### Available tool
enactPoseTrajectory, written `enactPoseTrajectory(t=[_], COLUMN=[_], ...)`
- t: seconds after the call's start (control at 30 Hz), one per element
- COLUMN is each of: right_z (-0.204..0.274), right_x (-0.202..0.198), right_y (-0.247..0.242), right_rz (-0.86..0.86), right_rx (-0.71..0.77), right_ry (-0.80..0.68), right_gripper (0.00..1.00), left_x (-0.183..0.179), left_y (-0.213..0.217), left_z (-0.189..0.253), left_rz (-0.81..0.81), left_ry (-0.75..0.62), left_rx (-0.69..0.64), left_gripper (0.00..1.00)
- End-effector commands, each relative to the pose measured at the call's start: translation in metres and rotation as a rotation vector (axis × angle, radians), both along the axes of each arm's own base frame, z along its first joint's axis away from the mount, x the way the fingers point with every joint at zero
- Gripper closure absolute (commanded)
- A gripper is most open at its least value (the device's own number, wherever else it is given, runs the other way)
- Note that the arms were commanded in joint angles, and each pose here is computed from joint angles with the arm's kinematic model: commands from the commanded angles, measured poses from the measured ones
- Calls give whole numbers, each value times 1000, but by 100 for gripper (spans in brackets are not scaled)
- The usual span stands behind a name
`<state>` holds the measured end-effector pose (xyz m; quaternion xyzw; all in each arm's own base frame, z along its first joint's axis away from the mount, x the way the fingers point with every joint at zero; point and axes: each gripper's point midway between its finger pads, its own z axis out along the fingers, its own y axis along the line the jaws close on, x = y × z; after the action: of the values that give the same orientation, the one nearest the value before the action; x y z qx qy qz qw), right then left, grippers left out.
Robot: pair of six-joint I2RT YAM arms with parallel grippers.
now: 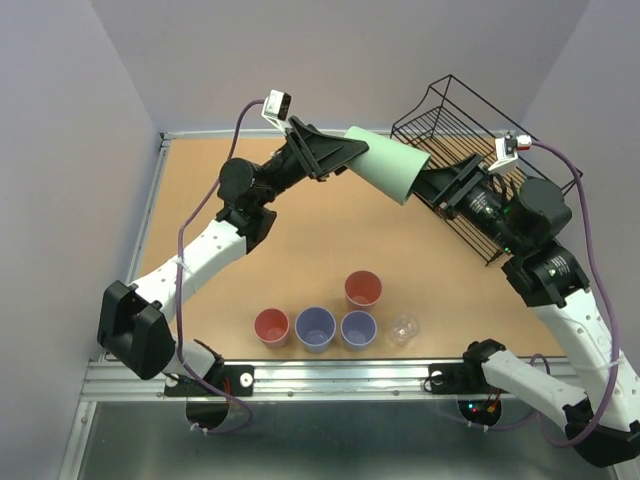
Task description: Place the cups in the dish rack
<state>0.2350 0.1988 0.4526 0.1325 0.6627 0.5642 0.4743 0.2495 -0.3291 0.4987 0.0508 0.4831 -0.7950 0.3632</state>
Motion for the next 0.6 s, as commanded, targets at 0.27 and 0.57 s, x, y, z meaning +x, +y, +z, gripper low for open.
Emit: enactPoseTrajectory(t=[0.27, 0.57], right_z=[6, -41], right_x=[29, 91], right_y=[-41, -65], right_rz=[-272, -505], right_rx=[-167, -429], right_ry=[-17, 159], right_gripper=[25, 24], left_x=[60, 89], left_y=[70, 126], left_z=[-13, -43], left_rz=[470, 722], left_ry=[-50, -25], left_rx=[353, 566], left_gripper=[100, 100])
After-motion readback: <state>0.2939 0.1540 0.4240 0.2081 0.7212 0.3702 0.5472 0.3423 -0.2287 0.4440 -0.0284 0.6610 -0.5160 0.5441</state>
